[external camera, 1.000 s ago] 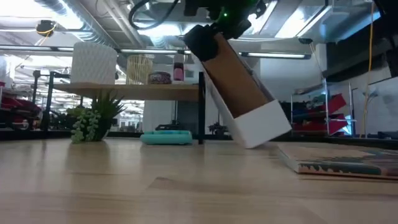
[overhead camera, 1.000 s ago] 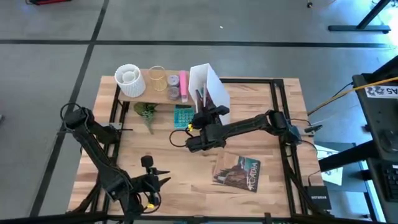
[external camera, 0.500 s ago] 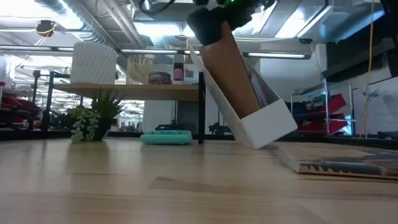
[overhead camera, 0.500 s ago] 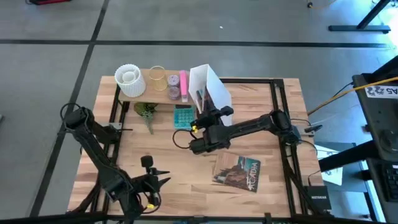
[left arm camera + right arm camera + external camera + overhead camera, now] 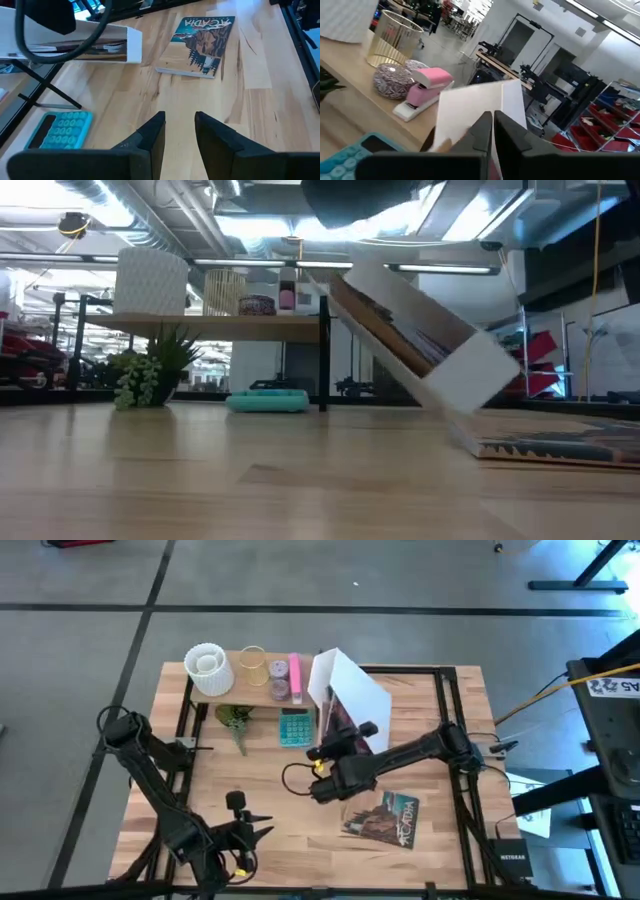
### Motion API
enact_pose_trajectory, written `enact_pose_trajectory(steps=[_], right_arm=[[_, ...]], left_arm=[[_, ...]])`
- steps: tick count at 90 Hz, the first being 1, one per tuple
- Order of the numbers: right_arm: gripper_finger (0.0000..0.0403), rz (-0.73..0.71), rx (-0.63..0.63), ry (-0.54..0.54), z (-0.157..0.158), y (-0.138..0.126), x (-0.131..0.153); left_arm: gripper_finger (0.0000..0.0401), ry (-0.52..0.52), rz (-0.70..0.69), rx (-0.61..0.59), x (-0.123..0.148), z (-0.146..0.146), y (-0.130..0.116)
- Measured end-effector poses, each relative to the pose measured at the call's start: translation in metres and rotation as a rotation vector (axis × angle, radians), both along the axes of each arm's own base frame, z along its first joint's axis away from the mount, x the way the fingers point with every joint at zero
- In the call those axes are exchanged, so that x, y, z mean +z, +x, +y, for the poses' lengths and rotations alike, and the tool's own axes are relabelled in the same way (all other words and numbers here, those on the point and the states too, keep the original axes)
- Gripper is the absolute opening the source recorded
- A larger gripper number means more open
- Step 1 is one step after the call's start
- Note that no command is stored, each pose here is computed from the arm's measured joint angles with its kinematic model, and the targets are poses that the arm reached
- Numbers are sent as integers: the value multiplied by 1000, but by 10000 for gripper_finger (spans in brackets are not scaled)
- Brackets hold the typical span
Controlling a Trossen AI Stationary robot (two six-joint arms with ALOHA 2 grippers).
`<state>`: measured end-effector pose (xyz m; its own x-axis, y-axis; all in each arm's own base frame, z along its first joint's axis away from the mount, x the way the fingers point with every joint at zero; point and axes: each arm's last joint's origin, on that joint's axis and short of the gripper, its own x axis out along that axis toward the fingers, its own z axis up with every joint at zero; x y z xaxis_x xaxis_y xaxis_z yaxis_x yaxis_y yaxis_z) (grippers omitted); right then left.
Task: Stock shelves
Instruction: Adjust the white bookshelf
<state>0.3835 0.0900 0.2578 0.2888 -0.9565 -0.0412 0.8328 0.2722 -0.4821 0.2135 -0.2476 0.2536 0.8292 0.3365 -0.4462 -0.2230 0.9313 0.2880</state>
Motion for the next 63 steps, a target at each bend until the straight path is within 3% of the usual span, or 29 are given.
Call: enact_pose_trajectory(steps=[31,49,63], right_arm=[[44,1,66,-2,24,-8,3],[122,41,125,9,43,-23,20],[195,270,128,184,42,-35,33]], left_arm=[[90,0,0,0,0,0,0],[90,6,2,-1,0,0,1],[90,15,6,-5,0,1,1]])
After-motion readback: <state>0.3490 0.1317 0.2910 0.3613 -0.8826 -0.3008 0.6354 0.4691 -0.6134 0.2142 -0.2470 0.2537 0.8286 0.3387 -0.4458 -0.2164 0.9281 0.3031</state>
